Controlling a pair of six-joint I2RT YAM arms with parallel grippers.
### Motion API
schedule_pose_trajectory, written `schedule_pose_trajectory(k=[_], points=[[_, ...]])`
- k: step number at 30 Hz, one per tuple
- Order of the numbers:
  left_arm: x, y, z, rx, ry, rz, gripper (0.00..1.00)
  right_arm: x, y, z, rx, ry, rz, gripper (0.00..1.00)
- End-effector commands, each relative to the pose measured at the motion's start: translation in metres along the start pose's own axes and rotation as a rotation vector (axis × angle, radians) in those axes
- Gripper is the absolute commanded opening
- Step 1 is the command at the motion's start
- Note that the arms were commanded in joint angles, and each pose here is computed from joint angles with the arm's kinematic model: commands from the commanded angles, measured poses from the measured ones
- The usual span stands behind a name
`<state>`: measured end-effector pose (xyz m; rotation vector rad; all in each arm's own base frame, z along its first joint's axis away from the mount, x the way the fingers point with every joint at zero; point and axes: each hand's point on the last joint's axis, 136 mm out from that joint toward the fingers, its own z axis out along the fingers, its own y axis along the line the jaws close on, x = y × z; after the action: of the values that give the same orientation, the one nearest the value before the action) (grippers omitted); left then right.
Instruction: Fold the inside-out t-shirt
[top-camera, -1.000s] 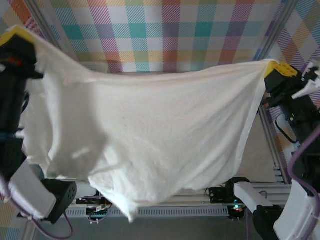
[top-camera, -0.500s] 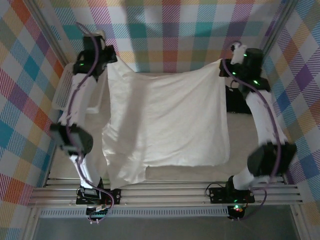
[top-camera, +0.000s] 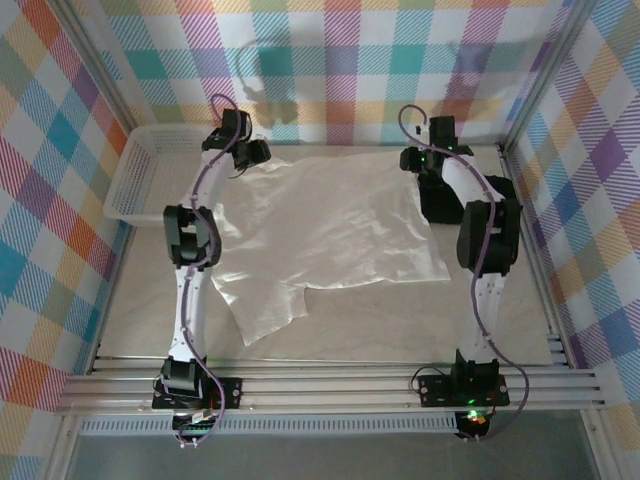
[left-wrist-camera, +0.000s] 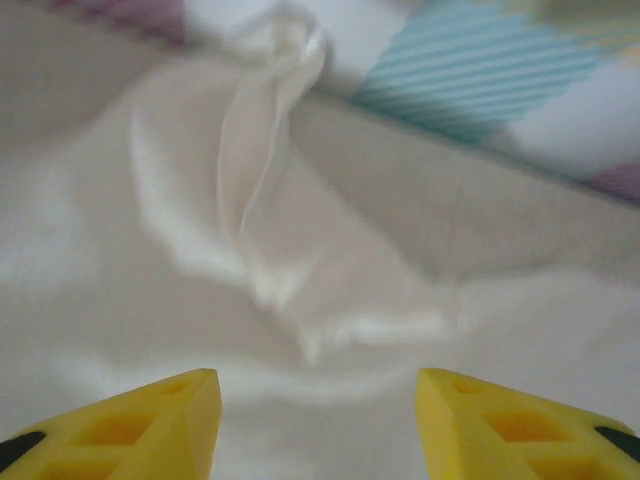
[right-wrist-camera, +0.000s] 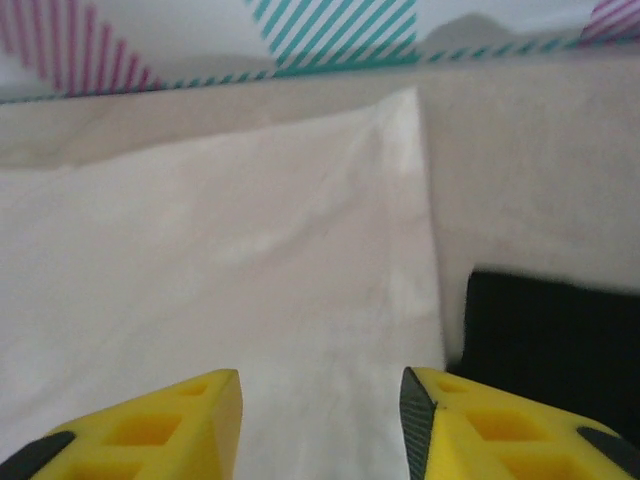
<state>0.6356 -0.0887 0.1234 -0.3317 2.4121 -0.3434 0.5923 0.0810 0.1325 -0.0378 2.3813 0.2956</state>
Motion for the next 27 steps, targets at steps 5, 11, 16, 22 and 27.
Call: schedule_pose_trajectory(k=[5,11,16,22,27], points=[[0.027,-0.043,-0.127,0.188,-0.164,-0.072,0.61,0.07,0.04,-0.077,-0.119,0.076,0.071,0.57],[0.125,-0.029,-0.13,0.21,-0.082,-0.169,0.66,0.127,0.046,-0.06,-0.146,0.234,0.178,0.6],[0.196,0.005,-0.134,0.139,0.041,-0.189,0.67,0.175,0.027,-0.059,-0.057,0.38,0.247,0.6],[0.268,0.049,-0.138,0.009,0.207,-0.167,0.67,0.24,0.007,-0.069,0.011,0.533,0.35,0.57],[0.304,0.06,-0.143,0.005,0.294,-0.189,0.67,0.276,-0.008,-0.091,0.083,0.59,0.41,0.56]])
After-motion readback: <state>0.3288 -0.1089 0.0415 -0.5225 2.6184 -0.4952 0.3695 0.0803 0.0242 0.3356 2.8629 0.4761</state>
